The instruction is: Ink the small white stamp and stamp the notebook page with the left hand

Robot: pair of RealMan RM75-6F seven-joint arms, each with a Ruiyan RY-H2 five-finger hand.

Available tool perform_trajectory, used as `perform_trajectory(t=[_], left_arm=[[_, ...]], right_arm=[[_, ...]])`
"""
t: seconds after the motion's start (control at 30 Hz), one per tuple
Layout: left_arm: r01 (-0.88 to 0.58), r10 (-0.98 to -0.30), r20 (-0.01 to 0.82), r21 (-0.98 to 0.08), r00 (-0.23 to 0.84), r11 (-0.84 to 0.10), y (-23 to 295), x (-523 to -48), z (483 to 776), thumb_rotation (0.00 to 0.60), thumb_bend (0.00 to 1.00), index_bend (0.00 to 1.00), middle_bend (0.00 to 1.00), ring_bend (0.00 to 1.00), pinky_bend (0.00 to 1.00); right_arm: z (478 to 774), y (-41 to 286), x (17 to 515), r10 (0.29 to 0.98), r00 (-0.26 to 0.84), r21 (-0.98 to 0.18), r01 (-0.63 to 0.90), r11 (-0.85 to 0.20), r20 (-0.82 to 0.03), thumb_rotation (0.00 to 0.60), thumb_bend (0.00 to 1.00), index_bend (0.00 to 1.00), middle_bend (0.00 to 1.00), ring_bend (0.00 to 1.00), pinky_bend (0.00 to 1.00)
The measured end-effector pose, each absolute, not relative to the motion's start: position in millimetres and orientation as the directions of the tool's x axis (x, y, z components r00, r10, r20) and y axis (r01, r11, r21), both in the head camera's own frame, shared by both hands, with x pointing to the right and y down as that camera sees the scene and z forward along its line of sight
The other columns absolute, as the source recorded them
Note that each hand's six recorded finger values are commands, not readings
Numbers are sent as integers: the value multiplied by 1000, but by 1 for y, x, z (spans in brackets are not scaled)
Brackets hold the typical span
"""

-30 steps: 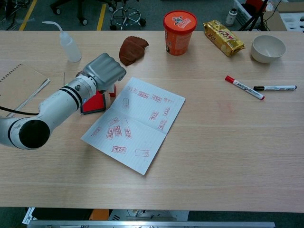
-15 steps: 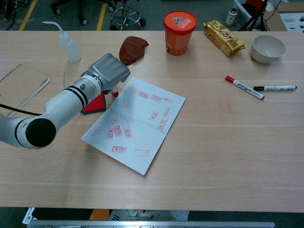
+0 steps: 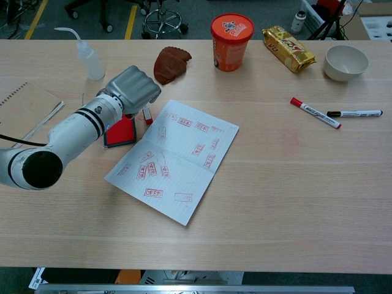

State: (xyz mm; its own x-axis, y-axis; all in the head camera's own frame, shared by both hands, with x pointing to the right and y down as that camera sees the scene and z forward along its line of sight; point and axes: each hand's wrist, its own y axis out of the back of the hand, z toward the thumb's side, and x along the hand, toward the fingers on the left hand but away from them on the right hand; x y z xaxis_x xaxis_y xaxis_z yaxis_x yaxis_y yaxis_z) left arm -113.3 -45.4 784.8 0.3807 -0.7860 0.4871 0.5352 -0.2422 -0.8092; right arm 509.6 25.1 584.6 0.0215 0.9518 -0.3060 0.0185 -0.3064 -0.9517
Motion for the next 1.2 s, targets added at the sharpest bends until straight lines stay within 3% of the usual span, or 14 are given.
perform_trajectory(t=[0.37, 1.2], left_arm=[[554, -789, 485, -801, 378, -227, -50, -107, 792, 600, 274, 463, 983, 1000, 1000], [590, -788, 533, -757, 308, -281, -43, -121, 797, 600, 274, 467, 980, 1000, 1000]], right_arm=[[581, 28, 514, 954, 5, -954, 15, -301, -301, 600, 68, 433, 509, 407, 506], [583, 29, 512, 951, 13, -951, 16, -309, -308, 600, 68, 432, 510, 408, 517]])
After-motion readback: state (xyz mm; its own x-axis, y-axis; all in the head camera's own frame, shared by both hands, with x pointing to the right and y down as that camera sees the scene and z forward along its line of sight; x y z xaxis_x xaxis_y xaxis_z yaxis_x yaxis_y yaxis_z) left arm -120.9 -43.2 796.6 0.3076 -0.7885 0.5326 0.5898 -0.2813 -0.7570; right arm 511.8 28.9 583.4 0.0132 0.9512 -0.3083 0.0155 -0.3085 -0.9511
